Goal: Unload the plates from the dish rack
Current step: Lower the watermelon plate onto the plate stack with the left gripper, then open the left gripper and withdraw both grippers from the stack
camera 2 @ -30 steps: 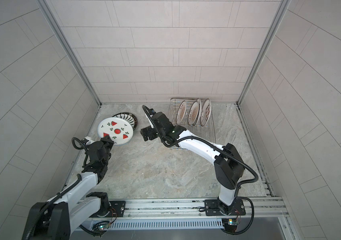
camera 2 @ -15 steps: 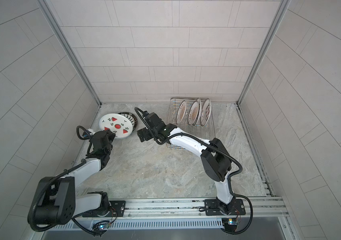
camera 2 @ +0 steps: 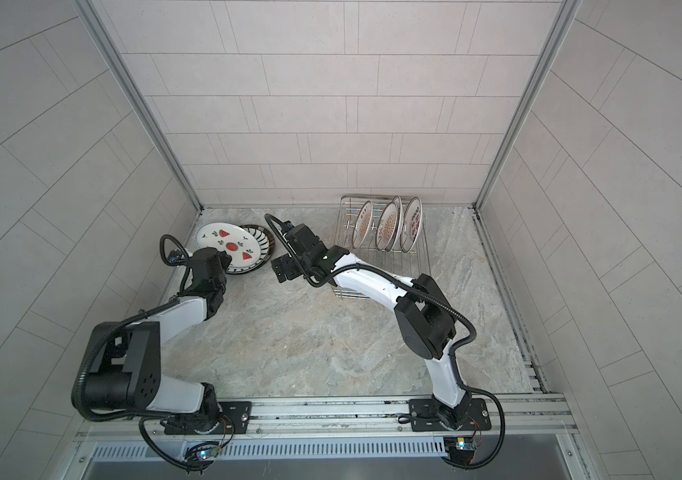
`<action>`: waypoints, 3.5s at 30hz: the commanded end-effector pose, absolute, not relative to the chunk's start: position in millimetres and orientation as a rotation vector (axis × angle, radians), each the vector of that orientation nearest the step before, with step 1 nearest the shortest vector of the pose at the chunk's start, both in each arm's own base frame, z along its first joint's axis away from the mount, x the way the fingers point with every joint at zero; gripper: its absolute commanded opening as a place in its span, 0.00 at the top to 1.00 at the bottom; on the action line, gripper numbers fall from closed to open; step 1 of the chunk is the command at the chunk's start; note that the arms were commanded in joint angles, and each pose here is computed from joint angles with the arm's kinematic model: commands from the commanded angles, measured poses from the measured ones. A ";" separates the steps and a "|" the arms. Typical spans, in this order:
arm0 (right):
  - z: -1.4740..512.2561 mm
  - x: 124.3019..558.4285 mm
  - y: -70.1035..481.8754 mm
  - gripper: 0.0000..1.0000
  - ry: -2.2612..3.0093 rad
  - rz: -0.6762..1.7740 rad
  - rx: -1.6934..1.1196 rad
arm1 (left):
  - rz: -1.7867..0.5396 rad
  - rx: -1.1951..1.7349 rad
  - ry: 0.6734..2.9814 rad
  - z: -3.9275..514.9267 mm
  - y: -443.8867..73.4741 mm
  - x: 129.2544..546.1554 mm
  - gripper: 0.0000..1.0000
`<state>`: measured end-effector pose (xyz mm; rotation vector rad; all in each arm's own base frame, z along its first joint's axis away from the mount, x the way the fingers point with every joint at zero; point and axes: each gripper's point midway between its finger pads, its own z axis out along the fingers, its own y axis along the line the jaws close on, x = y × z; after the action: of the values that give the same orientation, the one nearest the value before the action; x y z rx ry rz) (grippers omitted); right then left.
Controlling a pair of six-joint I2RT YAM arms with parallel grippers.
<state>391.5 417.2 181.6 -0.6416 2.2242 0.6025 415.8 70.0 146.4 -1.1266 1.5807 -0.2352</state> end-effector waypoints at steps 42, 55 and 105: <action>164.2 392.0 406.6 0.09 2.274 0.500 -0.629 | -0.338 -1.145 1.620 101.5 60.2 460.4 0.82; 162.9 391.4 402.7 0.10 2.281 0.484 -0.618 | -0.202 -1.110 1.704 91.2 67.3 456.5 0.68; 287.1 343.6 301.7 0.08 1.928 0.375 -0.402 | -0.351 -0.851 1.583 207.4 37.3 394.5 0.00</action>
<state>344.0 324.7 266.4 -0.4760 2.0062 0.4448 398.2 55.2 198.6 -0.9269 1.5649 -0.2880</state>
